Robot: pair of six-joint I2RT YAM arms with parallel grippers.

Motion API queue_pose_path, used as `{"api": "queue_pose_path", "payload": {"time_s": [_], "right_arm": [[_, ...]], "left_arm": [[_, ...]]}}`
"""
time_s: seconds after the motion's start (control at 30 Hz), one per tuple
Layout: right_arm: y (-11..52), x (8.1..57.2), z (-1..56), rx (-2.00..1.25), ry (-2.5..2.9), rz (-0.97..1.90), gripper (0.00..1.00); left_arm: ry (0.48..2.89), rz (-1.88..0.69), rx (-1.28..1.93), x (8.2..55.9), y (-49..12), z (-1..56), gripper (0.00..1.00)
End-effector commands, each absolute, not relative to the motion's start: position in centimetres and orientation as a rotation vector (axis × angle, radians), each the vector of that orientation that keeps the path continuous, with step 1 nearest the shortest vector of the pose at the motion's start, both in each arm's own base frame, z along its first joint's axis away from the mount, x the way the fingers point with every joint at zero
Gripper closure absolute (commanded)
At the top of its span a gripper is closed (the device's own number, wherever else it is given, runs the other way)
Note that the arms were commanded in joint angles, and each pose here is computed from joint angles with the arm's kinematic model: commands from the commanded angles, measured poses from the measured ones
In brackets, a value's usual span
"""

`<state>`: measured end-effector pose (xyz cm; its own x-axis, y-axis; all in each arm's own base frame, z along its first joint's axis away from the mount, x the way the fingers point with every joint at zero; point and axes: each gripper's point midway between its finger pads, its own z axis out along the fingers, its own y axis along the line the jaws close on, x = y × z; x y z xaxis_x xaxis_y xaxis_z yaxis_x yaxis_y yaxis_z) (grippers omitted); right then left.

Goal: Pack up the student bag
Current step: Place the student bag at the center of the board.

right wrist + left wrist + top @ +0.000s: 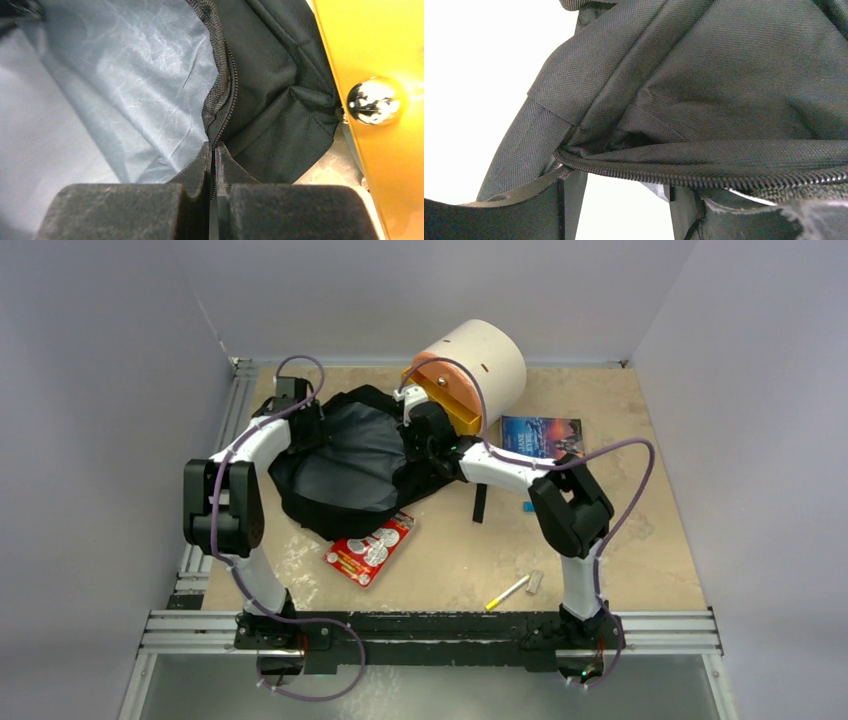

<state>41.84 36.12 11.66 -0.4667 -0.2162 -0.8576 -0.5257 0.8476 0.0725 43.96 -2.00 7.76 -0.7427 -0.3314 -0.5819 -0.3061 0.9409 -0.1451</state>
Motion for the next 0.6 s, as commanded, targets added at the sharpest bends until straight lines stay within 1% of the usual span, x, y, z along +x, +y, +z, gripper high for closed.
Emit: {"api": "queue_pose_path", "payload": {"time_s": [0.0,0.07,0.17,0.2,0.23,0.27,0.37,0.57], "right_arm": [[34.8,43.0,11.1,-0.525,2.073,0.263,0.99],[34.6,43.1,11.3,-0.520,2.071,0.256,0.99],[34.7,42.7,13.8,-0.510,2.023,0.301,0.99],[34.9,42.5,14.8,-0.502,2.005,0.333,0.72],[35.1,42.2,16.0,-0.503,1.983,0.368,0.67],[35.4,41.8,17.4,-0.507,1.958,0.405,0.64],[35.8,40.5,21.0,-0.516,1.892,0.503,0.59],[34.1,37.8,26.8,-0.433,1.792,0.602,0.55]], "left_arm": [[2.355,-0.087,-0.413,45.3,-1.7,10.7,0.45],[2.335,-0.100,-0.403,45.1,-1.8,11.7,0.44],[2.291,-0.124,-0.387,44.9,-2.0,14.0,0.43],[2.283,-0.133,-0.383,44.7,-2.1,14.6,0.42],[2.275,-0.140,-0.383,44.6,-2.2,15.2,0.42],[2.272,-0.151,-0.383,44.4,-2.3,15.8,0.42],[2.275,-0.175,-0.387,43.8,-2.7,17.1,0.41],[2.249,-0.194,-0.389,42.9,-2.8,18.7,0.41]]}}
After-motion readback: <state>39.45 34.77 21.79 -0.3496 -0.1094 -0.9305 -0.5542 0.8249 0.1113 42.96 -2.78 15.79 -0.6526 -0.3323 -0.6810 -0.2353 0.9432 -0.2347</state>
